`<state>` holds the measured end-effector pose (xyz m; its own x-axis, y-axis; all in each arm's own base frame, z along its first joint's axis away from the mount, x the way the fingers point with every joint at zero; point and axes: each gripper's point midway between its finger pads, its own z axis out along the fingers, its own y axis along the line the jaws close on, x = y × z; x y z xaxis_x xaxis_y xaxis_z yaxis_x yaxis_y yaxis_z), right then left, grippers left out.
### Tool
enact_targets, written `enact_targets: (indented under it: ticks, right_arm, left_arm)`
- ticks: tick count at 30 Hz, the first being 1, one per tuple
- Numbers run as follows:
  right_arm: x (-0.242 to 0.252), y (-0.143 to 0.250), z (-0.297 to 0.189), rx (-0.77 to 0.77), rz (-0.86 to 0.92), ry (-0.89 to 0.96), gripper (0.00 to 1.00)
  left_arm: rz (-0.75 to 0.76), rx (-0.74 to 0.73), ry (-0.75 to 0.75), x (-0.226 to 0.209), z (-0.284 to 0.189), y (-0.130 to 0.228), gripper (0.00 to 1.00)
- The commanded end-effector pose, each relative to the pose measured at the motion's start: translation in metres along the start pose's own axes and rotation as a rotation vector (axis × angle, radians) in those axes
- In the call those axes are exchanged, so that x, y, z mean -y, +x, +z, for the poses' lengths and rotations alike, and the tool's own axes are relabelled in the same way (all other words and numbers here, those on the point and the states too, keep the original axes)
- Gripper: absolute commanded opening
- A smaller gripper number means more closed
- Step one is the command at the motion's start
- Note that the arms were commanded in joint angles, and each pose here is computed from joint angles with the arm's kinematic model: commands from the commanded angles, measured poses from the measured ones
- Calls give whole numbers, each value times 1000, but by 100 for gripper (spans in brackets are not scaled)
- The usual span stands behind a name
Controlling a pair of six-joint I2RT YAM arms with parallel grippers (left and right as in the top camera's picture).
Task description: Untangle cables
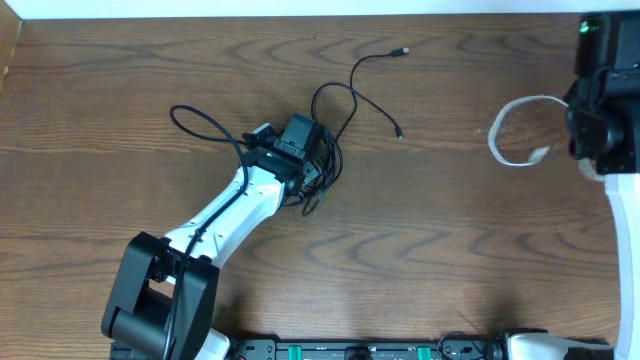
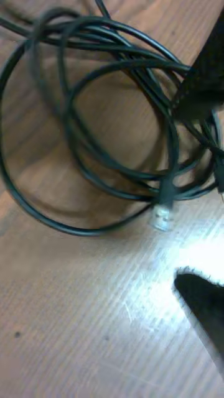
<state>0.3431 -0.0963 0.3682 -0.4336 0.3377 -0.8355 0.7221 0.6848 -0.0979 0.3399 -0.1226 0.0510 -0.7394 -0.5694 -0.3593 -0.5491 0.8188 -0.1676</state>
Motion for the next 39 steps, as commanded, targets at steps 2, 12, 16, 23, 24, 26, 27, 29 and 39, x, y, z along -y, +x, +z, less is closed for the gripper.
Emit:
enact_targets:
  ticks: [2, 12, 16, 23, 24, 26, 27, 29, 39]
  right_arm:
    - [12, -21, 26, 41, -42, 73, 1]
    - [107, -37, 89, 14, 55, 358, 1]
    - [159, -60, 103, 89, 184, 452, 1]
    - [195, -72, 155, 67, 72, 348, 1]
    - [197, -72, 165, 58, 35, 318, 1]
    - [211, -70, 187, 43, -38, 295, 1]
    - [218, -70, 193, 41, -57, 305, 1]
    - [232, -70, 209, 43, -106, 301, 1]
    - [281, -19, 275, -88, -278, 196, 1]
  left_arm:
    - [2, 8, -15, -3, 2, -3, 99]
    - [0, 11, -11, -2, 2, -3, 99]
    - [-1, 12, -9, -1, 2, -4, 98]
    - [-1, 12, -9, -1, 2, -4, 98]
    - [-1, 12, -9, -1, 2, -4, 98]
    - [-1, 12, -9, -1, 2, -4, 98]
    - [-1, 12, -9, -1, 2, -4, 98]
    - [-1, 12, -9, -1, 2, -4, 98]
    - [-6, 22, 8, 3, 1, -6, 98]
